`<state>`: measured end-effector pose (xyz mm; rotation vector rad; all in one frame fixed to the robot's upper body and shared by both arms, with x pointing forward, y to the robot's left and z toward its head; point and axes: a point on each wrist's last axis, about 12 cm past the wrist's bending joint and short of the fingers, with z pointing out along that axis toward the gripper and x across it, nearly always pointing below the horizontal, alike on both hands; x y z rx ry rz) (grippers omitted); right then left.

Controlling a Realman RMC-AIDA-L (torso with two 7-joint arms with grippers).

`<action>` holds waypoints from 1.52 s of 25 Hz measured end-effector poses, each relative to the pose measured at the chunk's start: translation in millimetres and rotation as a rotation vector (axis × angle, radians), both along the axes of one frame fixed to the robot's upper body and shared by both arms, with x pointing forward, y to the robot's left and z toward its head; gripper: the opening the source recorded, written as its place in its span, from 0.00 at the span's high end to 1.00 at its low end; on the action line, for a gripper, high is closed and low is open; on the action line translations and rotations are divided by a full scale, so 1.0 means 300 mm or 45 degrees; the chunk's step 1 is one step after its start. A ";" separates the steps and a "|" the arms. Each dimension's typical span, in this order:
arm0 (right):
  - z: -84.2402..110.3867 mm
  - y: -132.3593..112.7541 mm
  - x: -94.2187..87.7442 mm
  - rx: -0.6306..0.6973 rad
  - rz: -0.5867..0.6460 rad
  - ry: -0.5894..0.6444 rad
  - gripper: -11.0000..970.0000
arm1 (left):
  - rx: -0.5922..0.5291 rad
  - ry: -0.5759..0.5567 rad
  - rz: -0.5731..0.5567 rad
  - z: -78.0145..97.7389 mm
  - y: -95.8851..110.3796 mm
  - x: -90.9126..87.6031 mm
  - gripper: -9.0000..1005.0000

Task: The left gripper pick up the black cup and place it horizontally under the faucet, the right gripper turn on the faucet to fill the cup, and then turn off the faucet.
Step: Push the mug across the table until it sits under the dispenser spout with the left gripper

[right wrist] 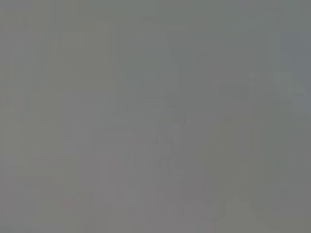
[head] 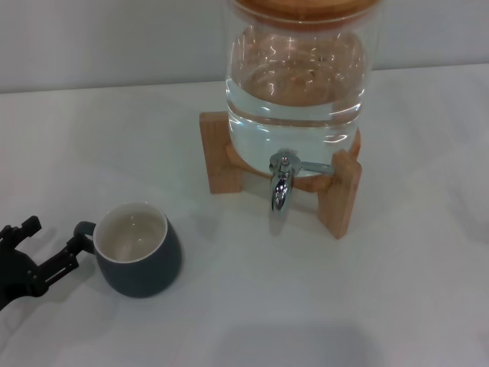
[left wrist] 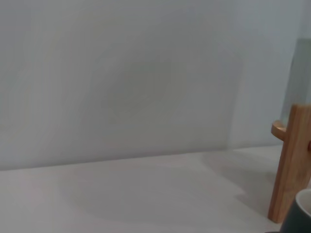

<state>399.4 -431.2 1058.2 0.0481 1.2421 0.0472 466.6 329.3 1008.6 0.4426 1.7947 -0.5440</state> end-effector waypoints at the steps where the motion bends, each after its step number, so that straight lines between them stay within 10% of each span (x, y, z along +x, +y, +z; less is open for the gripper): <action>1: 0.000 0.000 0.000 0.000 0.000 0.000 0.21 | 0.004 0.001 -0.005 0.000 -0.002 0.003 0.12; 25: -0.002 0.006 0.010 0.011 0.004 0.001 0.21 | 0.066 0.006 -0.059 0.005 -0.040 0.073 0.17; 38: -0.001 0.006 0.016 0.011 0.002 -0.002 0.21 | 0.082 -0.041 -0.104 0.009 -0.060 0.073 0.51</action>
